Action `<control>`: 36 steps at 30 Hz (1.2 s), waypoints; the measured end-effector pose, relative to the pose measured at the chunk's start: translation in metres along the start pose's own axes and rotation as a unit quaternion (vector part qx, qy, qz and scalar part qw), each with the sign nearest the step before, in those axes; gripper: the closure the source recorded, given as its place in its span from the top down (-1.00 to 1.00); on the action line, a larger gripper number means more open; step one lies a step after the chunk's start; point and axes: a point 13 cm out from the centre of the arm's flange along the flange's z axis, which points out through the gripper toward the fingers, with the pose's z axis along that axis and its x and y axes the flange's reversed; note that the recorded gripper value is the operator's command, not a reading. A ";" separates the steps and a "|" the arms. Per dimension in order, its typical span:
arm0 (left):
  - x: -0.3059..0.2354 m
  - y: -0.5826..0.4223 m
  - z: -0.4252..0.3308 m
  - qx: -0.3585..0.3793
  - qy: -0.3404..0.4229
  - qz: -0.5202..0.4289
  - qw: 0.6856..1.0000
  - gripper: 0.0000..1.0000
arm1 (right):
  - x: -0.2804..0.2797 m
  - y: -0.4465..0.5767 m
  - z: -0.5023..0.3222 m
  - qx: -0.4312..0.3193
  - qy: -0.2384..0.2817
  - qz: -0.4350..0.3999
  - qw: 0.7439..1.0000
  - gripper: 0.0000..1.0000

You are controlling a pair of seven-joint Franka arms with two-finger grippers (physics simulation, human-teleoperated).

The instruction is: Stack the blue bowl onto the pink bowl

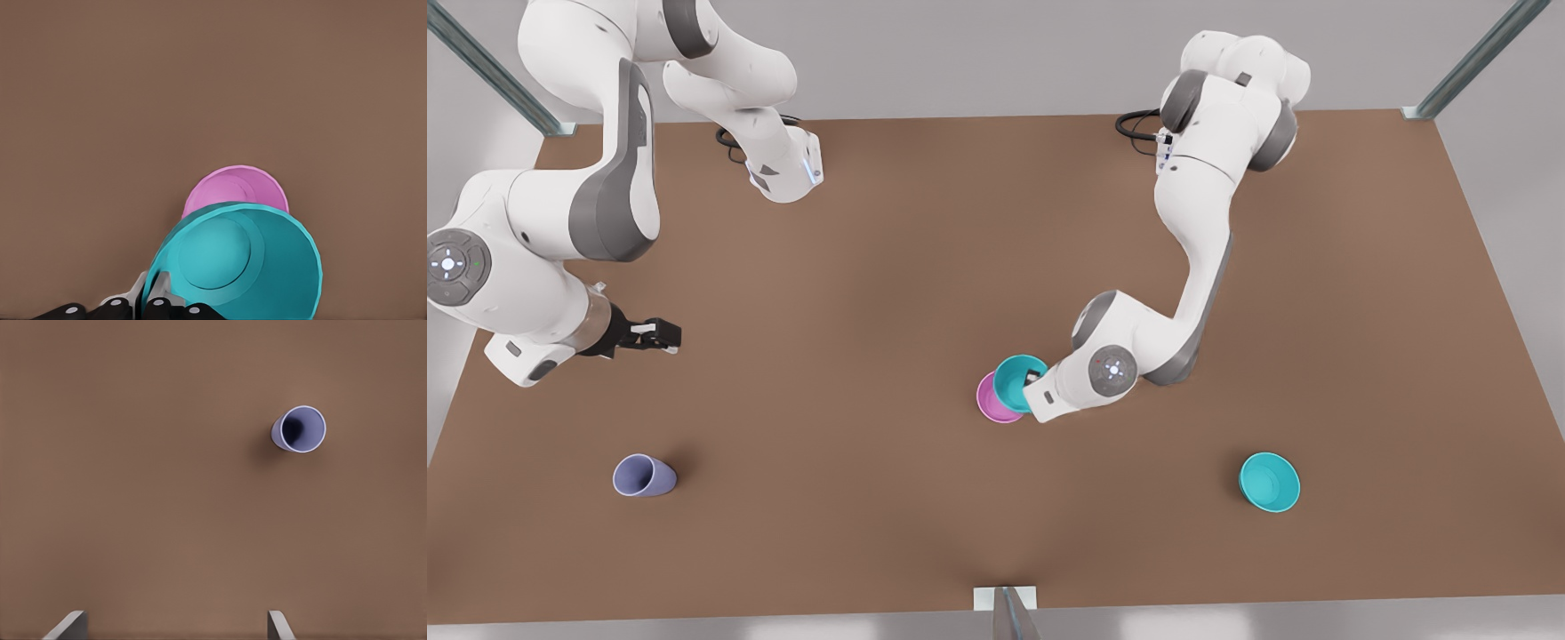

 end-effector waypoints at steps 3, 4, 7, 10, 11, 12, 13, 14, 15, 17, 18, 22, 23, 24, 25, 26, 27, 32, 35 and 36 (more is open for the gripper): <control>0.004 -0.006 0.016 0.003 0.012 -0.042 0.999 -0.57 | 0.000 0.000 0.001 0.000 0.001 -0.003 1.000 1.00; 0.005 -0.008 0.018 0.006 0.015 -0.056 0.998 -0.57 | 0.000 0.000 0.002 0.000 0.002 -0.003 1.000 1.00; 0.007 -0.009 0.028 0.012 0.024 -0.096 0.995 -0.57 | 0.000 0.000 0.002 0.000 0.002 -0.006 1.000 1.00; 0.006 -0.013 0.035 0.020 0.026 -0.128 0.991 -0.57 | 0.000 0.000 0.002 0.000 0.003 -0.007 1.000 1.00; 0.005 -0.016 0.036 0.024 0.026 -0.138 0.990 -0.57 | 0.000 0.000 0.002 0.000 0.003 -0.008 1.000 1.00; 0.004 -0.018 0.037 0.028 0.024 -0.147 0.989 -0.57 | 0.000 0.000 0.003 -0.001 0.003 -0.009 1.000 1.00; 0.003 -0.020 0.037 0.031 0.022 -0.155 0.987 -0.57 | 0.000 0.000 0.003 -0.001 0.003 -0.009 1.000 1.00; 0.001 -0.020 0.036 0.034 0.019 -0.164 0.986 -0.57 | 0.000 0.000 0.003 -0.001 0.003 -0.009 1.000 1.00; -0.001 -0.021 0.036 0.036 0.016 -0.172 0.984 -0.57 | 0.000 0.000 0.003 -0.001 0.003 -0.010 1.000 1.00; -0.004 -0.021 0.035 0.040 0.012 -0.186 0.982 -0.57 | 0.000 0.000 0.003 -0.001 0.003 -0.011 1.000 1.00; -0.005 -0.021 0.036 0.041 0.011 -0.193 0.980 -0.57 | 0.000 0.000 0.003 -0.001 0.003 -0.011 1.000 1.00; -0.004 -0.022 0.038 0.042 0.012 -0.214 0.976 -0.57 | 0.001 0.000 0.003 -0.001 0.003 -0.012 1.000 1.00; -0.004 -0.021 0.039 0.041 0.013 -0.219 0.975 -0.57 | 0.001 0.000 0.003 -0.001 0.004 -0.012 1.000 1.00; -0.002 -0.021 0.042 0.040 0.016 -0.223 0.974 -0.57 | 0.001 0.000 0.004 -0.001 0.004 -0.013 1.000 1.00; -0.001 -0.020 0.045 0.039 0.019 -0.228 0.973 -0.57 | 0.001 0.000 0.004 -0.001 0.005 -0.013 1.000 1.00; 0.000 -0.019 0.048 0.038 0.021 -0.232 0.972 -0.57 | 0.001 0.000 0.004 -0.001 0.005 -0.013 1.000 1.00; 0.000 -0.019 0.051 0.037 0.023 -0.236 0.971 -0.57 | 0.001 0.000 0.004 -0.001 0.005 -0.013 1.000 1.00; 0.001 -0.017 0.059 0.036 0.028 -0.253 0.966 0.76 | 0.001 0.000 0.004 -0.001 0.005 -0.014 1.000 1.00; -0.001 -0.016 0.046 0.045 0.026 -0.260 0.964 1.00 | 0.001 0.000 0.004 -0.001 0.005 -0.015 1.000 1.00; -0.003 -0.009 0.020 0.050 0.022 -0.265 0.963 1.00 | 0.001 0.000 0.004 -0.001 0.005 -0.015 1.000 1.00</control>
